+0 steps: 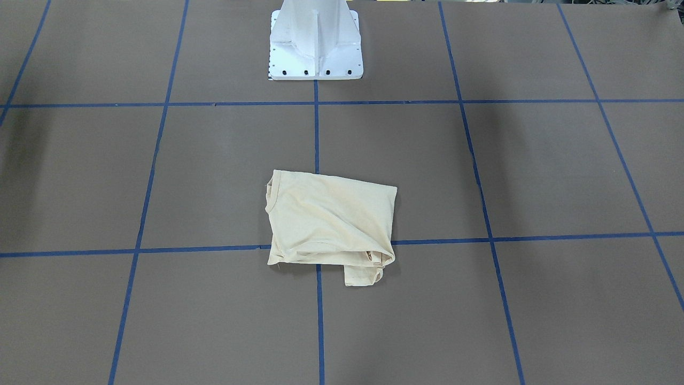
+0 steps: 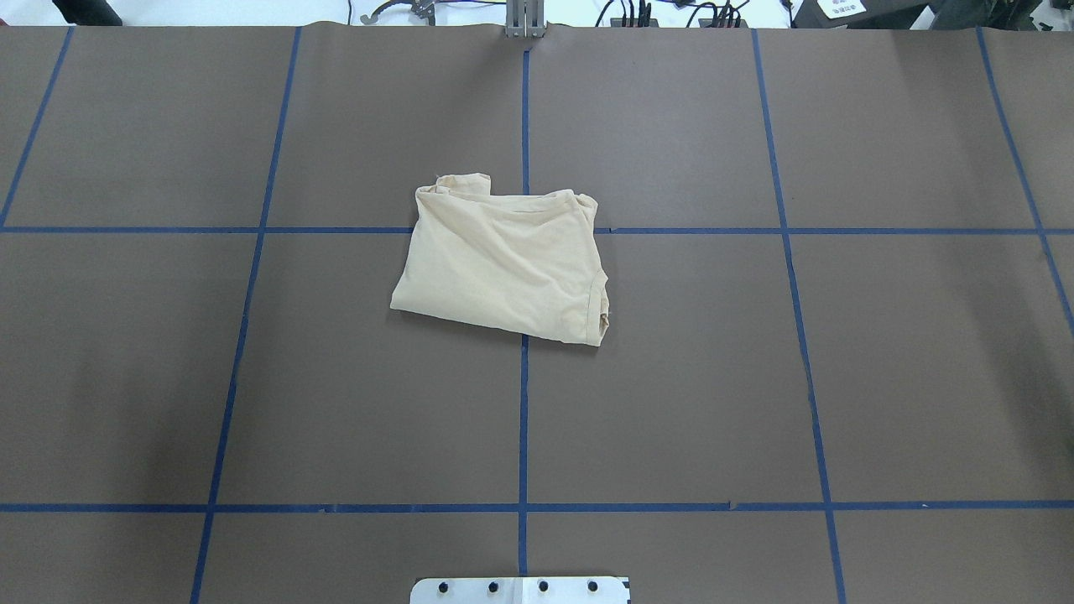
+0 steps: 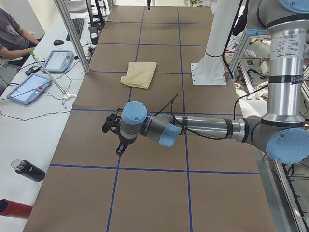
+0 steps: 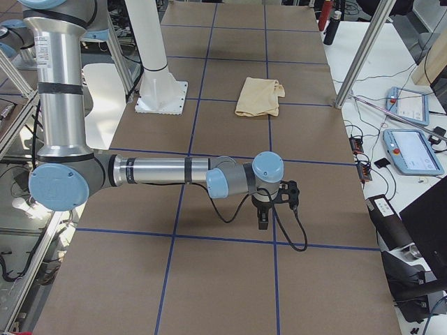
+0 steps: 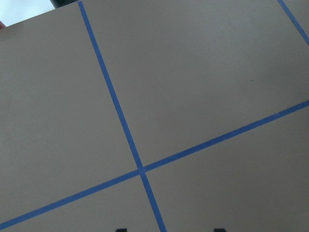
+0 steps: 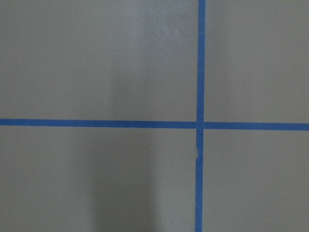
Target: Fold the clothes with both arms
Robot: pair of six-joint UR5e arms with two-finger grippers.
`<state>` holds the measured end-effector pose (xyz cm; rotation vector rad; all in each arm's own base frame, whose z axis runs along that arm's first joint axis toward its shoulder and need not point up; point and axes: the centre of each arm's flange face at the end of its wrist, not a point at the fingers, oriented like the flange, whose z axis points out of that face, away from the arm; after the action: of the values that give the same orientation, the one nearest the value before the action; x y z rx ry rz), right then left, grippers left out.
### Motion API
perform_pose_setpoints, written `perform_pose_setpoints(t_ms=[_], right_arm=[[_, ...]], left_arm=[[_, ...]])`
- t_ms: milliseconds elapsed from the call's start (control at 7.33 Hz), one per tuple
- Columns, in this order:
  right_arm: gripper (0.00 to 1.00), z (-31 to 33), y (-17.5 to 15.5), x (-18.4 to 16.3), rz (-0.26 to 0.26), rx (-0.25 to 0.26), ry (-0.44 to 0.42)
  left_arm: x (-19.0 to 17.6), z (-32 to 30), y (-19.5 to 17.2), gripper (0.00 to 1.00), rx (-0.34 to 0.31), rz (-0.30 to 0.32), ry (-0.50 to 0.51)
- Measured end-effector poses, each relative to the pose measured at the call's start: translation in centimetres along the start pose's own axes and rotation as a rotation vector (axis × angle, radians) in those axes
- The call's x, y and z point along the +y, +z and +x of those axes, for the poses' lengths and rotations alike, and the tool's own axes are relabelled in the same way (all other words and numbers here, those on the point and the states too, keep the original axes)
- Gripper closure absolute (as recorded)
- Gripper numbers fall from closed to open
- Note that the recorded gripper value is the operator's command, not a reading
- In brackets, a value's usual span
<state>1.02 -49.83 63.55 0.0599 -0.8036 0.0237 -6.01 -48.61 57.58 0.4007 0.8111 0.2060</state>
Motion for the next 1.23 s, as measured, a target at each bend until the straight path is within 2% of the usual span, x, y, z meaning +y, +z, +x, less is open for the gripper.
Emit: perform_pose_setpoints(t_ms=[136, 546, 819, 1228], right_arm=[[0.00, 0.3, 0.1, 0.8, -0.002, 0.002, 0.001], [0.00, 0.6, 0.0, 1.4, 0.005, 0.033, -0.001], [0.00, 0.5, -0.2, 1.3, -0.004, 0.037, 0.009], [0.00, -0.3, -2.4, 1.6, -0.059, 0.044, 0.055]], left_arm=[[0.8, 0.8, -1.0, 0.01, 0.002, -0.007, -0.015], [4.6, 0.6, -0.7, 0.00, 0.002, -0.025, -0.008], [4.2, 1.0, -1.2, 0.00, 0.001, -0.010, 0.007], [3.8, 1.5, -1.7, 0.00, 0.000, -0.002, 0.012]])
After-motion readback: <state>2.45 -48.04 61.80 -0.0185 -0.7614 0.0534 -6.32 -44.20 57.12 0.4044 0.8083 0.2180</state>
